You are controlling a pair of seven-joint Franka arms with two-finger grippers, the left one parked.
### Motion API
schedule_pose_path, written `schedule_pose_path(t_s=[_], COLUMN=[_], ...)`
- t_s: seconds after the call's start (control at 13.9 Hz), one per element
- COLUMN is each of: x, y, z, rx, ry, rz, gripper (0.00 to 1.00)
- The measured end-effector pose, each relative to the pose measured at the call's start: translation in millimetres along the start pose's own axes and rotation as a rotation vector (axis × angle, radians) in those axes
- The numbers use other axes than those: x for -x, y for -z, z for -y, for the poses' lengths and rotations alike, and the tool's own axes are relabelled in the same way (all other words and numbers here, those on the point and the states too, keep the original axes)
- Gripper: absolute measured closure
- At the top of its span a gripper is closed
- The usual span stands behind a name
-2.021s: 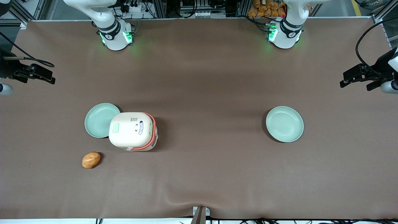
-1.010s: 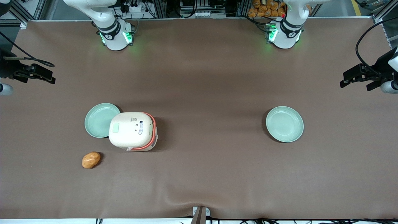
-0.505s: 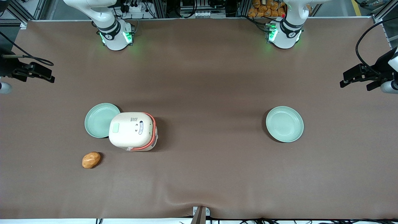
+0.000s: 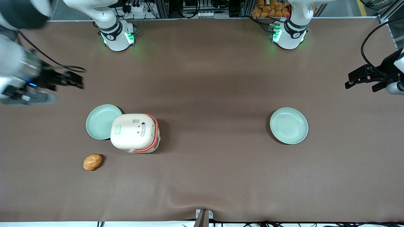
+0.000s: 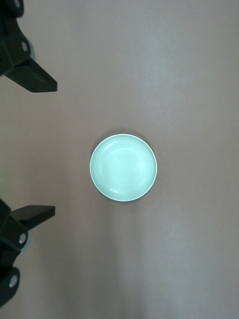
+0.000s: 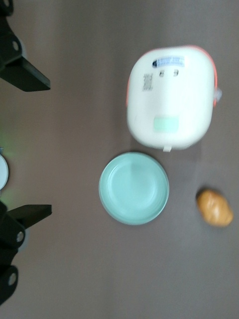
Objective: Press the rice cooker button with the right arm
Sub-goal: 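Move the right gripper toward the front of the white rice cooker, then press the rice cooker's lid button with the right gripper fingertips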
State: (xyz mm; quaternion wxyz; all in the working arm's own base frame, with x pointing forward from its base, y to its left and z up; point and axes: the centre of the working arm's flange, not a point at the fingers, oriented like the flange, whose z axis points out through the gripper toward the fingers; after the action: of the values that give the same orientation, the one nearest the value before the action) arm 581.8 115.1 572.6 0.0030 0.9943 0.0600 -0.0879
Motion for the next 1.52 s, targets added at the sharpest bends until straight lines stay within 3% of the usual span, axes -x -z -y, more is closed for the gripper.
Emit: schedule_pose_path(t_s=[0.14,0.36,0.65,0.72,0.87,1.52], x=[-22.4,-57.7,-84.5,-88.4,-96.0,-111.7], y=[-38.1,-83.4,-129.2,-138.1,-154.1,-181.8], z=[32.2,39.8,37.3,37.5,38.6,28.9], rx=[0.013,0.014,0.02,0.021,0.017,0.01], ry=[0.042,0.044,0.001,-0.008,-0.031,-0.058], rz=[0.03,0.01,0.029,0.037,0.044,0.042], gripper=[0.19,0.36,0.81,0.81,0.91,0.9])
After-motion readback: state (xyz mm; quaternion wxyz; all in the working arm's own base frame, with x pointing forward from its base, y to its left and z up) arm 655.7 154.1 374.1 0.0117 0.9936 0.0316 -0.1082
